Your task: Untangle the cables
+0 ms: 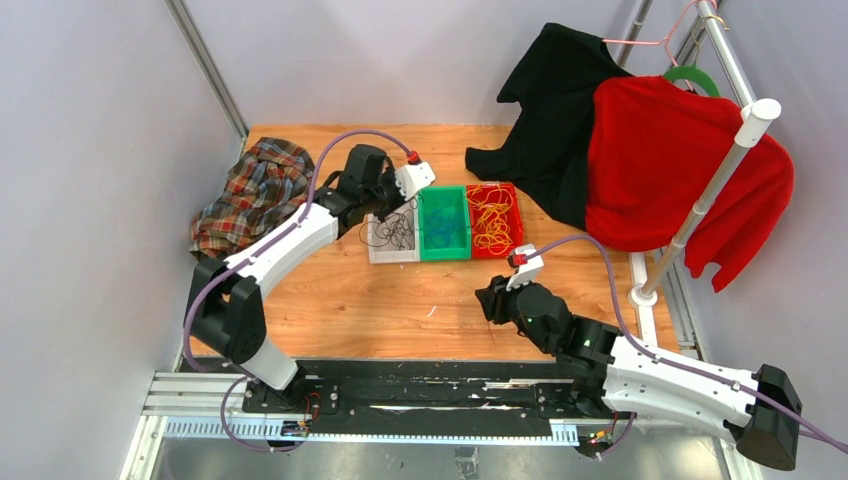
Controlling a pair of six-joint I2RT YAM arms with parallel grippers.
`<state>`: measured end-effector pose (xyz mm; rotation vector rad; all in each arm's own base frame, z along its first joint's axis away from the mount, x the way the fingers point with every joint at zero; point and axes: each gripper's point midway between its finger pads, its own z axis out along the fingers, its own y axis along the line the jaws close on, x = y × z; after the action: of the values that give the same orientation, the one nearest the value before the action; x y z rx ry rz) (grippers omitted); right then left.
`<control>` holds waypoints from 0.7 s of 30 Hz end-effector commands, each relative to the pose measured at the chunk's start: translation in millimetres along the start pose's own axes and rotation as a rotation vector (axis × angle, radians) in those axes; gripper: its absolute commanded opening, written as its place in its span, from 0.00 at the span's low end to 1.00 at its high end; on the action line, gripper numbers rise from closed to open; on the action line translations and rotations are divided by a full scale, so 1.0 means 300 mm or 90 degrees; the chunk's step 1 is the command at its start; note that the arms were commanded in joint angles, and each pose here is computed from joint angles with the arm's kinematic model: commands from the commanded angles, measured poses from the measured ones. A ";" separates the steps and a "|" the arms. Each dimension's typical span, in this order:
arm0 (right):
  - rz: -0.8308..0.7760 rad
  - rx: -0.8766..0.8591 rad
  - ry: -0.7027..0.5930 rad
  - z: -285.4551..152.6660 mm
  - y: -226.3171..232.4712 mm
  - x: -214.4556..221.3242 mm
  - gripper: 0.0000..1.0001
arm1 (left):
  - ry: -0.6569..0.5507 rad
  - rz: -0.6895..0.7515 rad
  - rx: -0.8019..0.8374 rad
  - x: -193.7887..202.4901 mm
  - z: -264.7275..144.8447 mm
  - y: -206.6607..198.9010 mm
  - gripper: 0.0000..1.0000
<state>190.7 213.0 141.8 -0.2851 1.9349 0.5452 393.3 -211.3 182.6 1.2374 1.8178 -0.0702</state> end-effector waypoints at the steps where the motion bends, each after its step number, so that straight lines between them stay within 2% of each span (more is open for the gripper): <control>1: 0.001 0.011 0.006 0.003 -0.010 0.007 0.33 | 0.005 -0.022 -0.024 0.031 0.076 0.022 0.00; 9: -0.003 0.018 0.006 0.002 -0.017 -0.002 0.33 | 0.110 -0.012 -0.059 0.157 0.207 0.059 0.00; 18: -0.005 0.027 0.013 0.008 -0.031 0.008 0.33 | 0.169 -0.036 -0.050 0.218 0.258 0.046 0.01; 21: -0.006 0.027 0.011 0.007 -0.032 0.004 0.33 | 0.162 -0.060 -0.020 0.191 0.235 0.037 0.17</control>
<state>191.5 209.8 133.2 -0.2950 1.9627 0.5130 438.7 -197.9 84.6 1.2295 2.0744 0.1152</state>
